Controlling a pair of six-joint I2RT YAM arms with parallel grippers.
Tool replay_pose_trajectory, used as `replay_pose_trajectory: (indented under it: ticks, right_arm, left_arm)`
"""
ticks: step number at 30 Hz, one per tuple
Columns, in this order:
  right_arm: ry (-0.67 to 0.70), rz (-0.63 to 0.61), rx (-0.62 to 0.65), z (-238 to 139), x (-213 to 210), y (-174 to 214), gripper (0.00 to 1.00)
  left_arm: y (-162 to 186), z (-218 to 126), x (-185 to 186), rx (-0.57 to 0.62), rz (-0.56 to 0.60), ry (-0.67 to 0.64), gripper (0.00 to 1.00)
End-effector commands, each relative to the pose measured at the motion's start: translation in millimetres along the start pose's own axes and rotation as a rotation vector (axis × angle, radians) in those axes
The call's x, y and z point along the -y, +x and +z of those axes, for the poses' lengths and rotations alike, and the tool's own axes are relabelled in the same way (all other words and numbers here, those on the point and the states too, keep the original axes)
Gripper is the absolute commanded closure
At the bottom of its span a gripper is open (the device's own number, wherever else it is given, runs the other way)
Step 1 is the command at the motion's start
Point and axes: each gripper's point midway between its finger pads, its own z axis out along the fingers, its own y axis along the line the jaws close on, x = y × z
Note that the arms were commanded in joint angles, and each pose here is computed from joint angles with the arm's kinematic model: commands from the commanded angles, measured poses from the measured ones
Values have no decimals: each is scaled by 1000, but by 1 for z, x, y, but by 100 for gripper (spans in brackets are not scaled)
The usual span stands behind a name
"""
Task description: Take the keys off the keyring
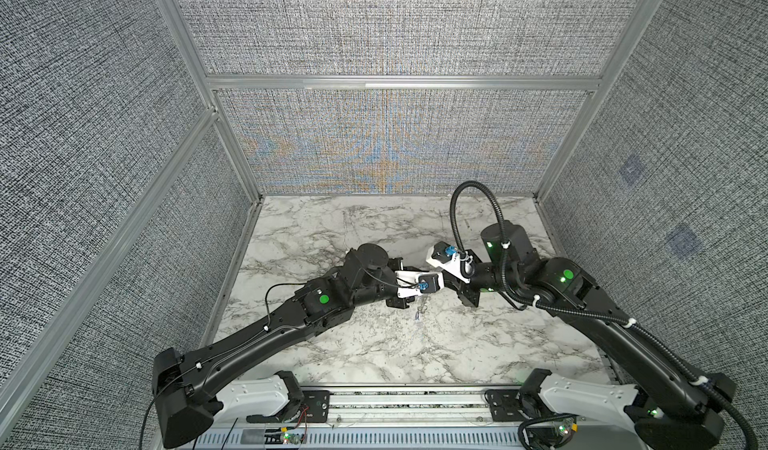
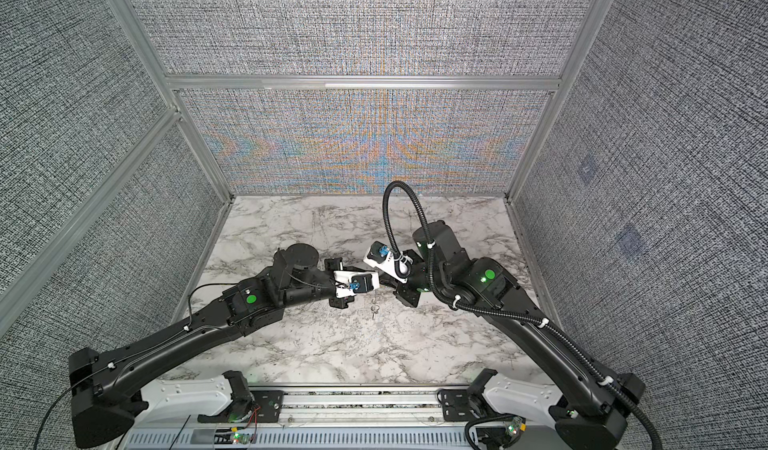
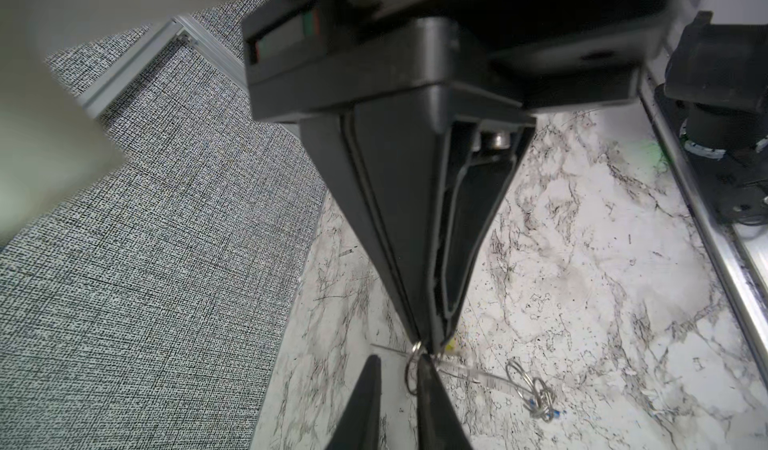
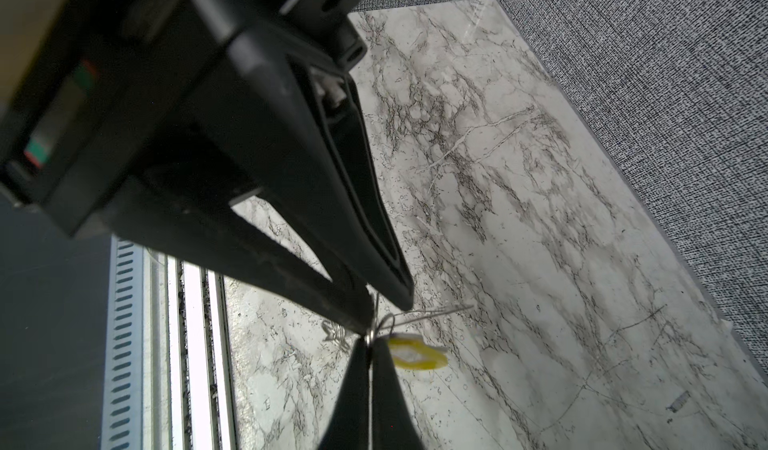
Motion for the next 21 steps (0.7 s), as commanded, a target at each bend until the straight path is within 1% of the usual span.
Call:
replay_pose_trajectory:
  ticks: [1, 9, 11, 17, 19, 20, 21]
  right_arm:
    - [-24, 3, 20, -2, -5, -4, 100]
    - [-13, -26, 28, -3, -4, -6, 100]
    - [-13, -32, 31, -3, -4, -6, 100]
    - [-12, -47, 17, -1, -4, -3, 100]
    - [3, -53, 18, -2, -2, -3, 100]
    - [12, -58, 18, -3, -1, -3, 98]
    - [24, -63, 19, -4, 1, -2, 95]
  left_arm:
    - [3, 2, -2, -30, 9, -8, 83]
    - [9, 7, 4, -64, 0, 26, 84]
    - [9, 8, 5, -67, -2, 34, 87]
    - [7, 9, 6, -58, -19, 50, 100]
    - [5, 8, 7, -51, -31, 54, 100]
    - [4, 8, 7, -47, -39, 57, 100]
    - [4, 8, 8, -44, -47, 61, 100]
